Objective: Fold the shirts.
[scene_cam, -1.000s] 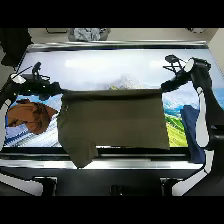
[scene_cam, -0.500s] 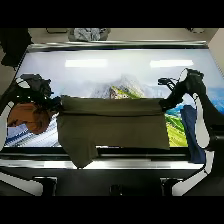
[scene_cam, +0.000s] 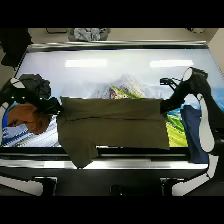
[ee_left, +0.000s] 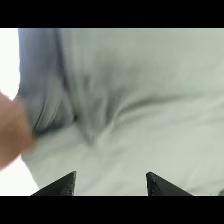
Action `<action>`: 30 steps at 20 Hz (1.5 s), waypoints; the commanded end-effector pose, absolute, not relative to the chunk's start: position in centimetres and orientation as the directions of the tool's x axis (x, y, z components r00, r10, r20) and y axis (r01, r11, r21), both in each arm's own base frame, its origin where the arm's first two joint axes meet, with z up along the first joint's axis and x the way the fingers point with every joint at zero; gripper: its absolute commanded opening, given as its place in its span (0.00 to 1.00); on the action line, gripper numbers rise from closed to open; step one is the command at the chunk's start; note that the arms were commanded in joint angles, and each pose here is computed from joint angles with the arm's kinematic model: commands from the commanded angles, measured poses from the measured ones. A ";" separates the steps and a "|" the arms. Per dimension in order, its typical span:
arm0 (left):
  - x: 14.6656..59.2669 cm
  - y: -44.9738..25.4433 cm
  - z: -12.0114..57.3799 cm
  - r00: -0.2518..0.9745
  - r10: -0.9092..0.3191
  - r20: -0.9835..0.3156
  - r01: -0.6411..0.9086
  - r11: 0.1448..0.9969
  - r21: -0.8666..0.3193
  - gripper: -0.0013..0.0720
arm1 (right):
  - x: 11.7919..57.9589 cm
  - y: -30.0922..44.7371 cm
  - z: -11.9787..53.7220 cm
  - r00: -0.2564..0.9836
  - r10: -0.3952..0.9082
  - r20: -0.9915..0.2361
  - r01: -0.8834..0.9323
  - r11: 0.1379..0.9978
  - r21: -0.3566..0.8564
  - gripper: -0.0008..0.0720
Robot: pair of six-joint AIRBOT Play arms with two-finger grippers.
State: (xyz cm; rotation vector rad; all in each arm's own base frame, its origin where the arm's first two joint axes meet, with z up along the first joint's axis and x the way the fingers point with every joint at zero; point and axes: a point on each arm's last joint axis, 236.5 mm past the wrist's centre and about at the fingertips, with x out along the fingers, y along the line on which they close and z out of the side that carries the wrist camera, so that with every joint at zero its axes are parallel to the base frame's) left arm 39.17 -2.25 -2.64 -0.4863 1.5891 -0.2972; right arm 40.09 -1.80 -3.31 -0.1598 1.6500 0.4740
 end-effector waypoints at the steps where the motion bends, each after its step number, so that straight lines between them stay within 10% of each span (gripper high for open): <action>1: 35.4 -1.4 -1.0 -0.014 -0.481 -0.877 -0.146 0.868 -0.474 0.74 | 35.8 -4.5 -1.3 -0.215 0.193 -0.957 -0.307 0.917 0.254 0.72; 7: 20.5 -6.1 -8.9 -0.104 -0.537 -0.837 -0.224 0.832 -0.507 0.74 | 28.3 -4.9 -4.3 -0.201 0.214 -0.956 -0.229 0.938 0.259 0.71; 15: 18.2 -9.9 -10.4 -0.080 -0.600 -0.796 -0.246 0.786 -0.567 0.73 | 26.9 -4.8 -4.5 -0.207 0.203 -0.957 -0.230 0.941 0.249 0.71; 20: 19.6 -9.6 -11.2 -0.025 -0.564 -0.826 -0.258 0.802 -0.539 0.31 | 25.5 -4.9 -5.7 -0.247 0.192 -0.950 -0.225 0.942 0.249 0.72; 22: 19.6 -9.6 -11.2 -0.026 -0.564 -0.826 -0.253 0.803 -0.540 0.08 | 24.2 -4.3 -6.6 -0.285 0.210 -0.935 -0.220 0.935 0.277 0.89; 30: 19.7 -9.6 -11.1 -0.023 -0.563 -0.826 -0.236 0.806 -0.543 0.06 | 23.6 -1.8 -9.6 -0.244 0.299 -0.923 -0.160 0.926 0.342 0.87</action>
